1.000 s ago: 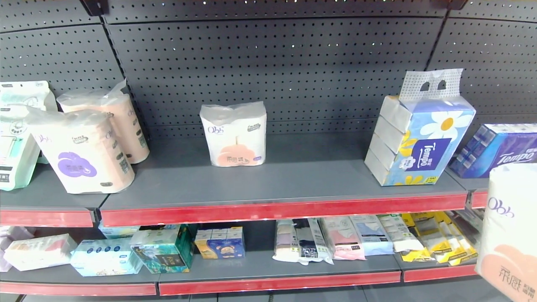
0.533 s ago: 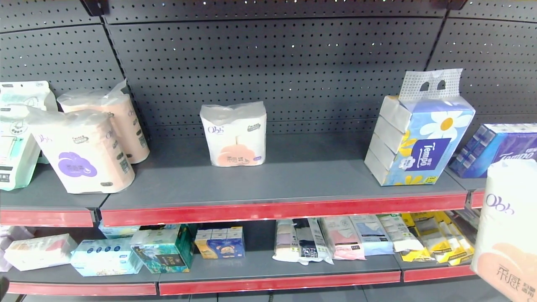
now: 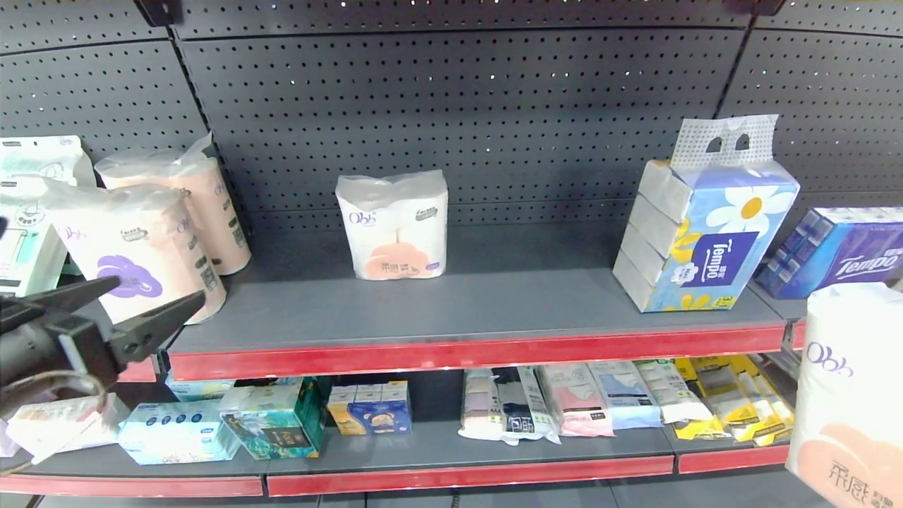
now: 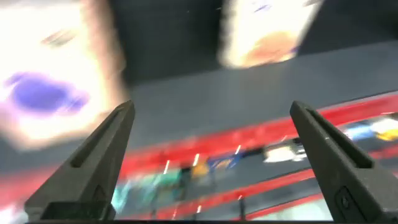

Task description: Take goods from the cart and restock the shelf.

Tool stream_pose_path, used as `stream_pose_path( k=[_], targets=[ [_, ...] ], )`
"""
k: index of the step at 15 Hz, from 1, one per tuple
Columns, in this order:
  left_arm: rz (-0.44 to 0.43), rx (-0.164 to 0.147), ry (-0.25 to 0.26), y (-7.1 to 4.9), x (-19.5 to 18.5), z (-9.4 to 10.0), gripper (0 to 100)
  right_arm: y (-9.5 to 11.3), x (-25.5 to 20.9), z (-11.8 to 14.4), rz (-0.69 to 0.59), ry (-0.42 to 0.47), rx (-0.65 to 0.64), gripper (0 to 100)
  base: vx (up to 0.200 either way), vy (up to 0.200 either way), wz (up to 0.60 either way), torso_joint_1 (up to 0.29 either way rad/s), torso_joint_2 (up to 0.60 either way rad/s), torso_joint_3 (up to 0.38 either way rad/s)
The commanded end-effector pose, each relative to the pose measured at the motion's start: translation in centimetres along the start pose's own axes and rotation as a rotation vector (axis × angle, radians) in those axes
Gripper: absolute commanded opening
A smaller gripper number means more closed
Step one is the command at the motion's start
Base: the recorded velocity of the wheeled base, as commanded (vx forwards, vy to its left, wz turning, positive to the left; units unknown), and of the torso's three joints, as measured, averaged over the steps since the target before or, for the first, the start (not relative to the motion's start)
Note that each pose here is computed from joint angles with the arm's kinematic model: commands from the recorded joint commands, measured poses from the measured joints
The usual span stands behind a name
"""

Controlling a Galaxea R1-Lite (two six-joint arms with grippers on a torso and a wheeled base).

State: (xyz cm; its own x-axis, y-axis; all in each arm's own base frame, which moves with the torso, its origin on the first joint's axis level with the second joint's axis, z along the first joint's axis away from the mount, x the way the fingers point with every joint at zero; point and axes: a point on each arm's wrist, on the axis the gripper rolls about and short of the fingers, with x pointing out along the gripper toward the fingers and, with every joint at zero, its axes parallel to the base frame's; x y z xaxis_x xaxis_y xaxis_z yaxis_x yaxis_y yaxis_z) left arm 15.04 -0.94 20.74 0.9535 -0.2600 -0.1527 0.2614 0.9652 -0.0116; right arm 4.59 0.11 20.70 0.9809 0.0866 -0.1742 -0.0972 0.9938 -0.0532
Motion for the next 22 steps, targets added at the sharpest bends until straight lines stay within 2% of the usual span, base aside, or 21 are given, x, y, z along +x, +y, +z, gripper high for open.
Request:
stream_pose_path(
  k=[1, 2, 3, 5, 6, 7, 13, 16, 19, 22],
  targets=[
    [-0.177, 0.004, 0.069, 1.5, 7.2, -1.6, 100, 0.1, 0.1, 0.0, 0.017, 0.005, -0.009, 0, 0.0, 0.0, 0.0, 0.0, 0.0, 0.0],
    [-0.264, 0.012, 0.053, 1.8, 8.9, -1.3, 100, 0.1, 0.2, 0.1, 0.022, 0.008, -0.024, 0, 0.0, 0.0, 0.0, 0.0, 0.0, 0.0],
    [-0.285, 0.011, 0.052, 1.9, 9.4, -1.2, 100, 0.1, 0.2, 0.1, 0.022, 0.008, -0.03, 0, 0.0, 0.0, 0.0, 0.0, 0.0, 0.0],
    [-0.305, 0.047, 0.046, 2.7, 11.9, -1.1, 100, 0.1, 0.2, 0.1, 0.022, 0.008, -0.05, 0, 0.0, 0.0, 0.0, 0.0, 0.0, 0.0],
    [-0.332, 0.071, 0.022, 3.1, 13.0, -0.7, 100, 0.1, 0.1, 0.0, 0.021, 0.004, -0.059, 0, 0.0, 0.0, 0.0, 0.0, 0.0, 0.0],
    [-0.392, 0.076, 0.01, 3.3, 14.2, -0.4, 100, 0.1, 0.1, 0.0, 0.022, 0.007, -0.062, 0, 0.0, 0.0, 0.0, 0.0, 0.0, 0.0],
    [-0.433, 0.1, -0.017, 4.0, 20.2, -0.1, 100, 0.2, 0.0, -1.0, 0.023, 0.029, -0.083, 0, 0.0, 0.0, 0.0, 0.0, 0.0, 0.0],
    [-0.478, 0.109, -0.032, 3.8, 22.6, -0.2, 100, 0.2, -0.4, -1.8, 0.015, 0.026, -0.084, 0, 0.0, 0.0, 0.0, 0.0, 0.0, 0.0],
    [-0.538, 0.106, -0.024, 3.2, 24.1, -0.9, 100, 0.3, -0.5, -2.0, 0.015, 0.031, -0.092, 0, 0.0, 0.0, 0.0, 0.0, 0.0, 0.0],
    [-0.566, 0.109, -0.042, 3.5, 25.3, -0.7, 100, 0.3, -0.6, -2.1, 0.014, 0.033, -0.091, 0, 0.0, 0.0, 0.0, 0.0, 0.0, 0.0]
  ],
)
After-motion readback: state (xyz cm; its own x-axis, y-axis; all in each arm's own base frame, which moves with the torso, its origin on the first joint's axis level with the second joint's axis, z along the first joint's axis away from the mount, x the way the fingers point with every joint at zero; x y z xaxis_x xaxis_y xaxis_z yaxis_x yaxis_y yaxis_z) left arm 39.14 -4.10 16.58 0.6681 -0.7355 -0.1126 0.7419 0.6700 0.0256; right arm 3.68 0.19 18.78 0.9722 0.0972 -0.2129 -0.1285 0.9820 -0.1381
